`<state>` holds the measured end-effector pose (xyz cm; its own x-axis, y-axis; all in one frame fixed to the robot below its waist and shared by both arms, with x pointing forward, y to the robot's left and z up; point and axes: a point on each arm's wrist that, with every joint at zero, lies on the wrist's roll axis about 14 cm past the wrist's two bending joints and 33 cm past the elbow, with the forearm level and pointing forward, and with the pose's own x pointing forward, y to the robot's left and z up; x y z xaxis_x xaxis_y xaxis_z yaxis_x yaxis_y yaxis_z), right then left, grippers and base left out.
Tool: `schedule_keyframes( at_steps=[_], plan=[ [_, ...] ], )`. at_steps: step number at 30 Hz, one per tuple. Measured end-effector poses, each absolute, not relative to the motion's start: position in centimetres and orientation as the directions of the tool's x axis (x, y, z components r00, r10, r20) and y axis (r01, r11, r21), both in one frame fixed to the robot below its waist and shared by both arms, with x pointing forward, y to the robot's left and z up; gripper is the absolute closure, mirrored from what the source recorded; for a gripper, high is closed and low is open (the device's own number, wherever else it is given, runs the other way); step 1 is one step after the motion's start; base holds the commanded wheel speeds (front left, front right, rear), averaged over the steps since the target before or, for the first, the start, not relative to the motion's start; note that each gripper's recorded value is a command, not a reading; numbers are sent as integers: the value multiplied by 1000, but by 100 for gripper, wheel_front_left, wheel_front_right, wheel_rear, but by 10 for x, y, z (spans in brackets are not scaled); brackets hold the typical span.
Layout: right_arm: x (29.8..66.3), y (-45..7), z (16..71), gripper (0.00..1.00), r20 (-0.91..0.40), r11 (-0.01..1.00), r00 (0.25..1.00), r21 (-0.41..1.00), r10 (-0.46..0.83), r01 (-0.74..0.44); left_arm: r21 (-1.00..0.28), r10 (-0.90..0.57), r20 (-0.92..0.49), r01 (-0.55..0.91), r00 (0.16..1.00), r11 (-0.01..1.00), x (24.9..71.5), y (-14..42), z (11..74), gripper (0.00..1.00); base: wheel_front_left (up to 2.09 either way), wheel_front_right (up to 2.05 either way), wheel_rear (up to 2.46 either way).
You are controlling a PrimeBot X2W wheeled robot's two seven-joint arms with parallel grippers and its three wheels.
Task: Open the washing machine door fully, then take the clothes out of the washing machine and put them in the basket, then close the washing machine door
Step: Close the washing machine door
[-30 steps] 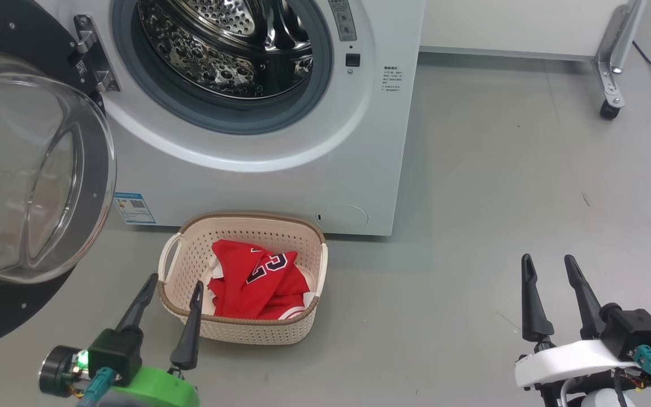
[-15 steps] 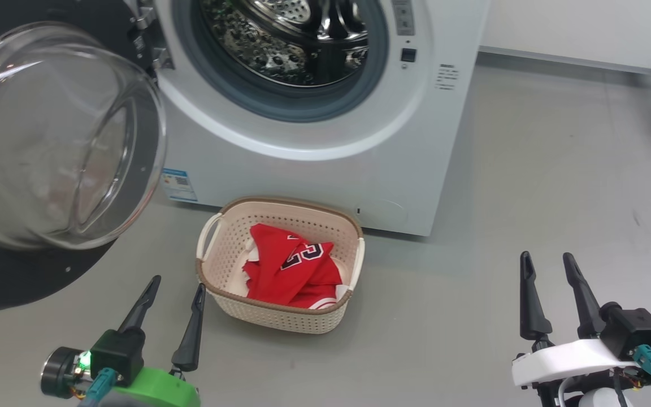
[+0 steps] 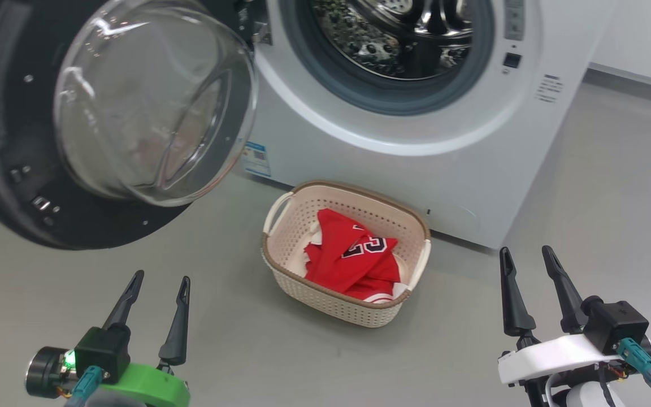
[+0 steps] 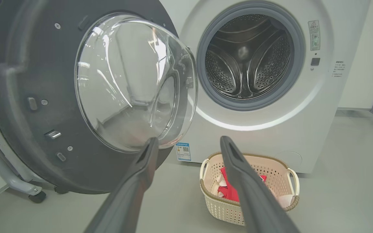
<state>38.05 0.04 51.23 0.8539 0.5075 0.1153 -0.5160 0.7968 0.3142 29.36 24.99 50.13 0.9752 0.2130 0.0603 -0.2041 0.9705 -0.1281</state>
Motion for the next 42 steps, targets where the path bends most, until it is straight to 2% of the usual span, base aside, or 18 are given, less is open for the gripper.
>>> schedule_keyframes(
  at_steps=[11, 19, 42],
  plan=[
    [372, 63, 517, 0, 132, 683, 743, 316, 656, -658, -118, 386, 74, -376, 920, 919, 253, 295, 507, 0, 0, 0, 0],
    [369, 81, 513, 0, 125, 640, 703, 324, 701, -696, -109, 443, 86, -433, 893, 895, 243, 310, 512, 0, 0, 0, 0],
    [374, 92, 513, 0, 126, 624, 685, 320, 717, -713, -104, 468, 84, -459, 880, 882, 236, 315, 512, 0, 0, 0, 0]
  ],
)
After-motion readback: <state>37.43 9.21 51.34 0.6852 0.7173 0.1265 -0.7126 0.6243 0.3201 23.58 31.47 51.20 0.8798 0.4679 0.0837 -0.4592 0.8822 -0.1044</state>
